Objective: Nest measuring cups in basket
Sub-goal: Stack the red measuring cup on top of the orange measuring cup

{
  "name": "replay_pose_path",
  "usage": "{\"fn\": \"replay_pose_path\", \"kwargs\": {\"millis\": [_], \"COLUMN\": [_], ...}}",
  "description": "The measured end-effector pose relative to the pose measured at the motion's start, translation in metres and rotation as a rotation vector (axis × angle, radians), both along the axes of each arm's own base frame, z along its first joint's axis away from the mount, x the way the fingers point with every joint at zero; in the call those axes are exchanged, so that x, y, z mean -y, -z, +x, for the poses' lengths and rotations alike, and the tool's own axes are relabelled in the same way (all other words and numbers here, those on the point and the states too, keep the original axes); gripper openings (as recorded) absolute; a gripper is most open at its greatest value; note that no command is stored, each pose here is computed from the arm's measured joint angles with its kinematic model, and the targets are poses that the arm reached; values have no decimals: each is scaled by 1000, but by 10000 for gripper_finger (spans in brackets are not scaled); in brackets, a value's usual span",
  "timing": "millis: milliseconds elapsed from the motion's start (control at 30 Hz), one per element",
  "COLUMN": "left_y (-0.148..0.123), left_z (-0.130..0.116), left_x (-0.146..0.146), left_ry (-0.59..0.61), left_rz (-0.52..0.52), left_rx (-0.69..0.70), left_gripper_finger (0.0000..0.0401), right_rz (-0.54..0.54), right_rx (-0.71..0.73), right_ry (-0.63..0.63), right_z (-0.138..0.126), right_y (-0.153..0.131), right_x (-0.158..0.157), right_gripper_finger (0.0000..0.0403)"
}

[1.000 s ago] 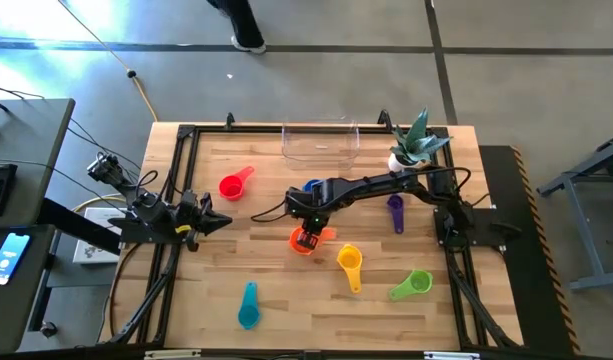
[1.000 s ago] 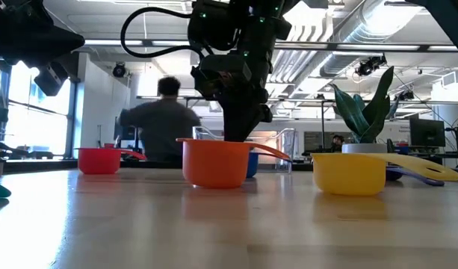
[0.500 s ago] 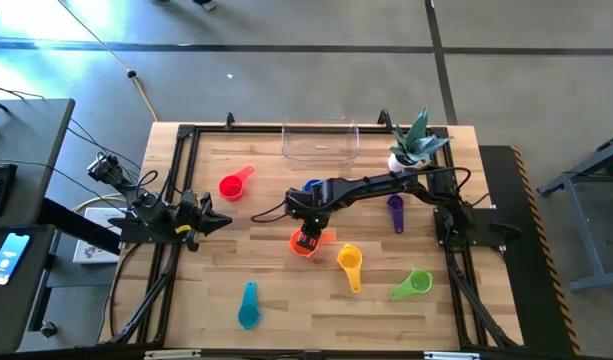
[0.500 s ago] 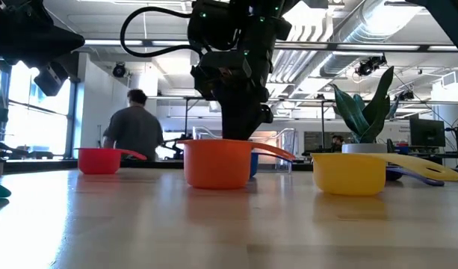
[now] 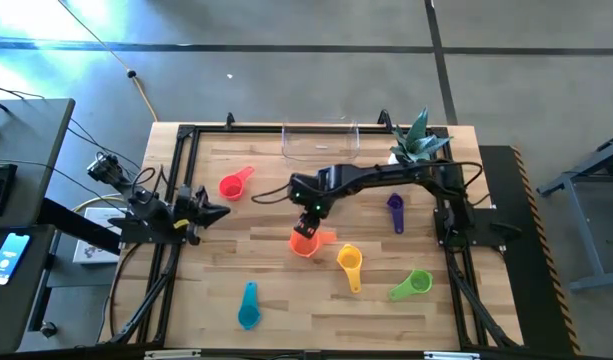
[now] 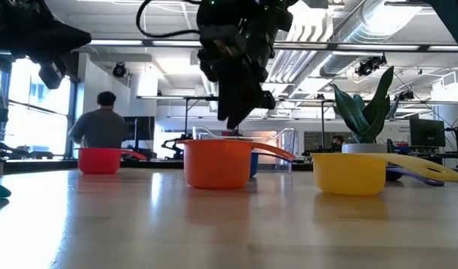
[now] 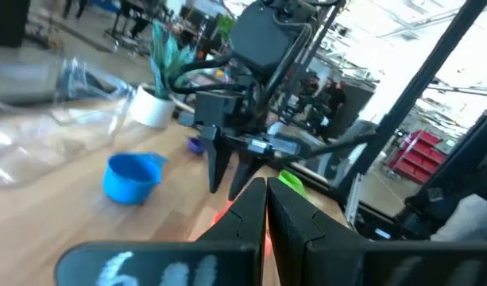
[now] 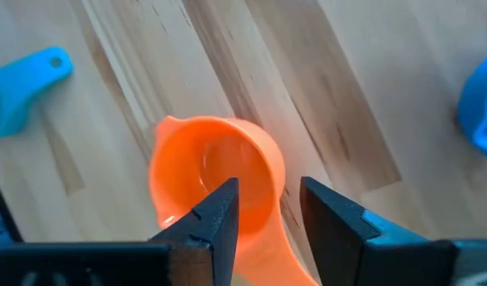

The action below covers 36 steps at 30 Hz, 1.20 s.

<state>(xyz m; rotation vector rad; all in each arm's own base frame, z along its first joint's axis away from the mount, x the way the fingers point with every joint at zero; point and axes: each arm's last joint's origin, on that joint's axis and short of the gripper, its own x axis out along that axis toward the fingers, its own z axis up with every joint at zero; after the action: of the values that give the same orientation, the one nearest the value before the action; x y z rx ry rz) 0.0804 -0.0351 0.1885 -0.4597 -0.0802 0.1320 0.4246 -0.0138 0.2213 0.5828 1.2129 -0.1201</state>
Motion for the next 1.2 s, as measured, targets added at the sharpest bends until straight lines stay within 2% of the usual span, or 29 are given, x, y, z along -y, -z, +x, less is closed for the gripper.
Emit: {"fn": "replay_pose_path", "kwargs": {"millis": [300,567,667,800,1100,1200], "left_y": [-27,-53,-65,-80,-119,-132], "left_z": [-7,-16,-20,-28,-42,-41], "left_x": [-8,-15,-20,-27,-38,-38], "left_ry": [-112,-177,-234,-305,-345,-412], "left_rz": [152,277,284,266,358,384], "left_rx": [6,10,14,22,40,-12], "left_gripper_finger": [9,47,63,74,76,76], "right_rz": [-38,-138,-158,-188,-287,-302], "right_rx": [150,326,368,404,493,502], "right_ry": [35,40,46,59,53,57], "right_z": [-11,-26,-34,-43,-56,-59], "right_y": [-43,-87,-100,-112,-131,-132], "right_x": [17,34,42,54,81,91], "right_gripper_finger": [126,126,126,126,126,126]}}
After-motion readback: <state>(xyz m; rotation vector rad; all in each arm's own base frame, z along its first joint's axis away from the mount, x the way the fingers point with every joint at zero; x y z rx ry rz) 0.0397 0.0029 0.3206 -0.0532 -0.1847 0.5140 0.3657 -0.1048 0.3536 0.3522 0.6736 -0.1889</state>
